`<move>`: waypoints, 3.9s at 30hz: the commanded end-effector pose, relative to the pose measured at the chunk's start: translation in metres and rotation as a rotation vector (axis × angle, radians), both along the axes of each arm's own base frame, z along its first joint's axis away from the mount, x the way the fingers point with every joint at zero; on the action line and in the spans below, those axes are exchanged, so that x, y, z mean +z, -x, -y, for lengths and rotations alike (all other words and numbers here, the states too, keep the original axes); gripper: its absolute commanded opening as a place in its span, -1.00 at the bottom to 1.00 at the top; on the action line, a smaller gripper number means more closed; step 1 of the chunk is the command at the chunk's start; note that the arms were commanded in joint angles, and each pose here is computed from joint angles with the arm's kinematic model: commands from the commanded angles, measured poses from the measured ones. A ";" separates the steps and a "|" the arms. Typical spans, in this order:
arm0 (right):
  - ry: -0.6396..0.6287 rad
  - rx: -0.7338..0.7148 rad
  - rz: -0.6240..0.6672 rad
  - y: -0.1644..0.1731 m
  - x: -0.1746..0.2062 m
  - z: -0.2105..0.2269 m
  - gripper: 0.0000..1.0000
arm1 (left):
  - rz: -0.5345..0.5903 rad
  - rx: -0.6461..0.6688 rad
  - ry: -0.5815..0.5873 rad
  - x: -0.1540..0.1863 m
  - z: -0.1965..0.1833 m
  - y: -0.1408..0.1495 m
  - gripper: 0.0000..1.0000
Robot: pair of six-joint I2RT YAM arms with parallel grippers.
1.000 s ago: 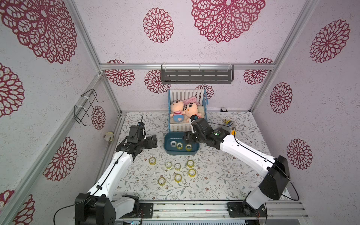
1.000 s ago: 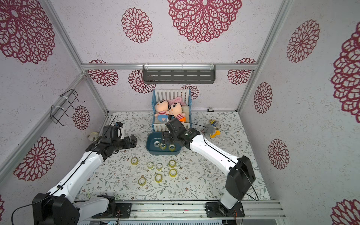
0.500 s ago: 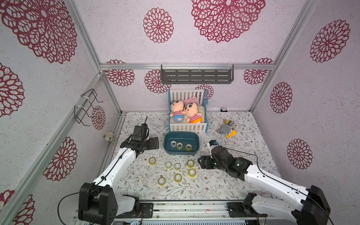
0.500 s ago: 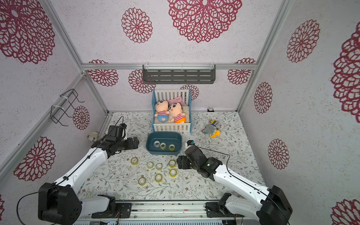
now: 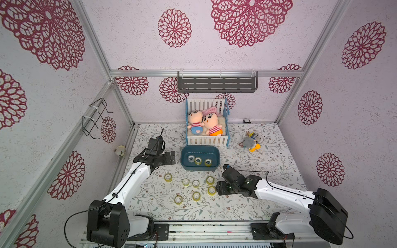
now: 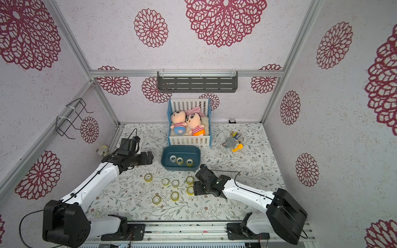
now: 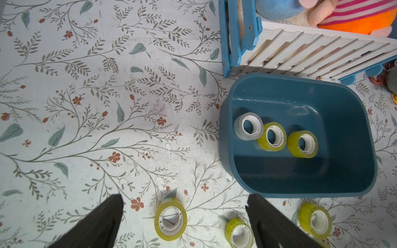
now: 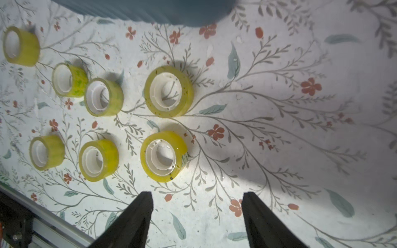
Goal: Put the transparent tape into the storage box
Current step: Pick up the tape at the center of the board, then place the tape in the storage box.
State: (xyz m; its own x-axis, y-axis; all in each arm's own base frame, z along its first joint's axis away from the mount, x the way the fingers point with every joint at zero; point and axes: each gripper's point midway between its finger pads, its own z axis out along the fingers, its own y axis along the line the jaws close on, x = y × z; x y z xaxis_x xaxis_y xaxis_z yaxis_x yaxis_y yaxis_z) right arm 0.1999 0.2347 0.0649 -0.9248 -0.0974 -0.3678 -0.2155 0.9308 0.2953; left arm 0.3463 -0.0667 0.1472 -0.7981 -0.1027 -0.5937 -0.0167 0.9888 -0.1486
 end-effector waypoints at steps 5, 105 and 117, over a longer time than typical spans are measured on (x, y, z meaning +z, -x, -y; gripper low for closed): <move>-0.006 -0.019 -0.003 -0.003 0.002 -0.012 0.45 | 0.005 -0.022 -0.008 0.005 0.004 -0.002 0.95; 0.102 -0.082 0.183 -0.210 0.057 -0.065 -0.94 | 0.015 -0.171 -0.014 0.005 0.047 0.010 0.95; 0.118 -0.083 0.167 -0.234 0.049 -0.077 0.37 | 0.020 -0.149 -0.039 0.011 0.041 0.009 0.95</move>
